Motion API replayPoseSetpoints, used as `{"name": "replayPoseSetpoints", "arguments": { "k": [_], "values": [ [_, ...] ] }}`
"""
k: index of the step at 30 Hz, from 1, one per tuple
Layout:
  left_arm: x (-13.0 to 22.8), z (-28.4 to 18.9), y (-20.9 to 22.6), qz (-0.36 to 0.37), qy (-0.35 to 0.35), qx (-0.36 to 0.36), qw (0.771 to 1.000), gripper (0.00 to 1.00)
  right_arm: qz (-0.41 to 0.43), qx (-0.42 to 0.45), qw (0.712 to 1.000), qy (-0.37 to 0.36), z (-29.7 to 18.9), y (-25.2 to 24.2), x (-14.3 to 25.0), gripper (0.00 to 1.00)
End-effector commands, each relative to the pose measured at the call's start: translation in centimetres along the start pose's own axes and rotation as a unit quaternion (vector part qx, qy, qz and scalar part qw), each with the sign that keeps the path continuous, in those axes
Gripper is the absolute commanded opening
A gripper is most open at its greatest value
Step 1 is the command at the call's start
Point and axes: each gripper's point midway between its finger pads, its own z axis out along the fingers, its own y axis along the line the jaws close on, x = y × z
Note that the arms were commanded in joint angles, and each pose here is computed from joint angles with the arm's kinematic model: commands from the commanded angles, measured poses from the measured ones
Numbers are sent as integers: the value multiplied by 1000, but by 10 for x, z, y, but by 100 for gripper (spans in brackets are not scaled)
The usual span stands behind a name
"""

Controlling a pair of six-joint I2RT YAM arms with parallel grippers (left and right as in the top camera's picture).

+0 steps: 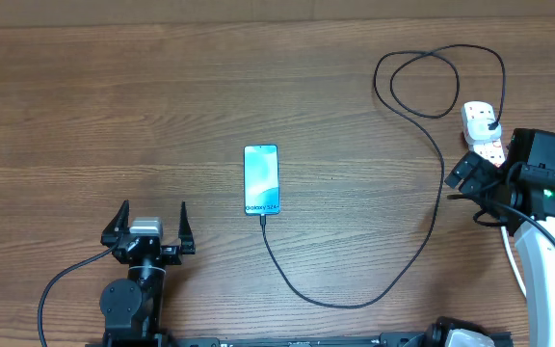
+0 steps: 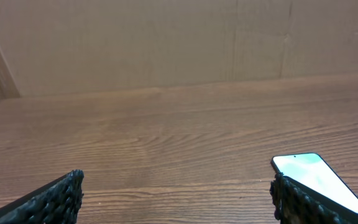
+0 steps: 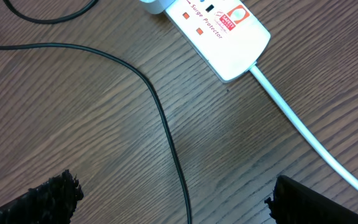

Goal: Plug charger to phone and switch on socket

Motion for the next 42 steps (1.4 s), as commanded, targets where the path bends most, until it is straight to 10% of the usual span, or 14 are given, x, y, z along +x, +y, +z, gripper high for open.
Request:
{"name": "replayPoseSetpoints", "arguments": {
  "k": [1,42],
  "values": [
    [-1,0,3,6,-3,-8,1000,100,-3,-2,1000,-14,-6,1,-3,100],
    [-1,0,3,6,-3,-8,1000,99,-114,-176,968,-138,85,70,79,100]
  ]
}}
